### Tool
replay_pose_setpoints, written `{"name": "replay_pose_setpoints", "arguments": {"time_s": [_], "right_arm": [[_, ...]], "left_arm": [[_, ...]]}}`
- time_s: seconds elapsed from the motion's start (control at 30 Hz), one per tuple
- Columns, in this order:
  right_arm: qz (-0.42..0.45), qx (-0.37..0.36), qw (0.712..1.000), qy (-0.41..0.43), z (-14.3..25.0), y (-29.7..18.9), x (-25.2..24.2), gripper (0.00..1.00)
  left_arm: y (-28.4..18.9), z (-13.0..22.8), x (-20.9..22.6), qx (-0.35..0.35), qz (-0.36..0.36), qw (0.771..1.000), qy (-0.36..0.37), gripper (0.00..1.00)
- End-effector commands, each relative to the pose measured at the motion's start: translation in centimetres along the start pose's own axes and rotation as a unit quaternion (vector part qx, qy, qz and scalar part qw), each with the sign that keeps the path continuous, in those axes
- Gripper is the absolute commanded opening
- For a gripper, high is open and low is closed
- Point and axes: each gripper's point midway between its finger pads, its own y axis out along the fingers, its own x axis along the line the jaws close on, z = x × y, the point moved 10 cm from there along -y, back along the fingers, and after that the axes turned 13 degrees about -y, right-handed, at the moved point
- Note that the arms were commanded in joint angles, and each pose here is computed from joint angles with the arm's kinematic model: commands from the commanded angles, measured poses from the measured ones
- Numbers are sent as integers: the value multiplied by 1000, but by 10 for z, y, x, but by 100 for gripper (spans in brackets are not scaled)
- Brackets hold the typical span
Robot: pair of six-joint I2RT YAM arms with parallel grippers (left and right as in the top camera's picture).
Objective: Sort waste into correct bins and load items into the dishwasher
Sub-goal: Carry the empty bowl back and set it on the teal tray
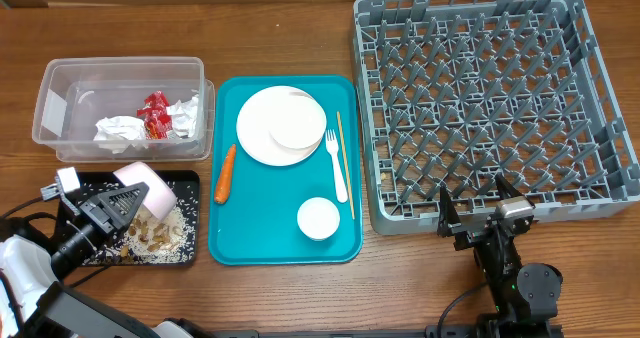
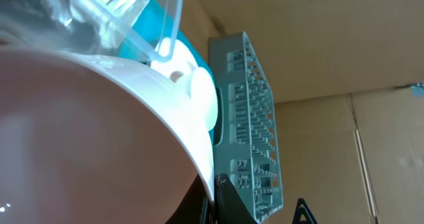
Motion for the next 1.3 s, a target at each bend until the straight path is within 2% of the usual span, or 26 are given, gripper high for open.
{"name": "replay_pose_setpoints", "arguments": {"time_s": [0.0,0.13,0.43,0.6,0.8,1.1,1.27], "right_arm": [[7,0,1000,-2,3,0,-1,100],[7,0,1000,-2,3,0,-1,100],[7,0,1000,-2,3,0,-1,100],[7,0,1000,-2,3,0,-1,100],[7,0,1000,-2,3,0,-1,100],[7,0,1000,-2,3,0,-1,100],[7,0,1000,-2,3,0,-1,100]], "left_arm": [[-4,-6,-12,-2,-18,1000,10,4],[-3,-12,-28,10,-40,999,21,4],[25,-12,-88,46,-163,982,82,4],[51,6,-125,43,-259,954,144,4],[93,46,-146,63,-321,920,216,4],[156,108,-143,144,-393,851,317,7],[187,131,-124,207,-419,819,334,7]]}}
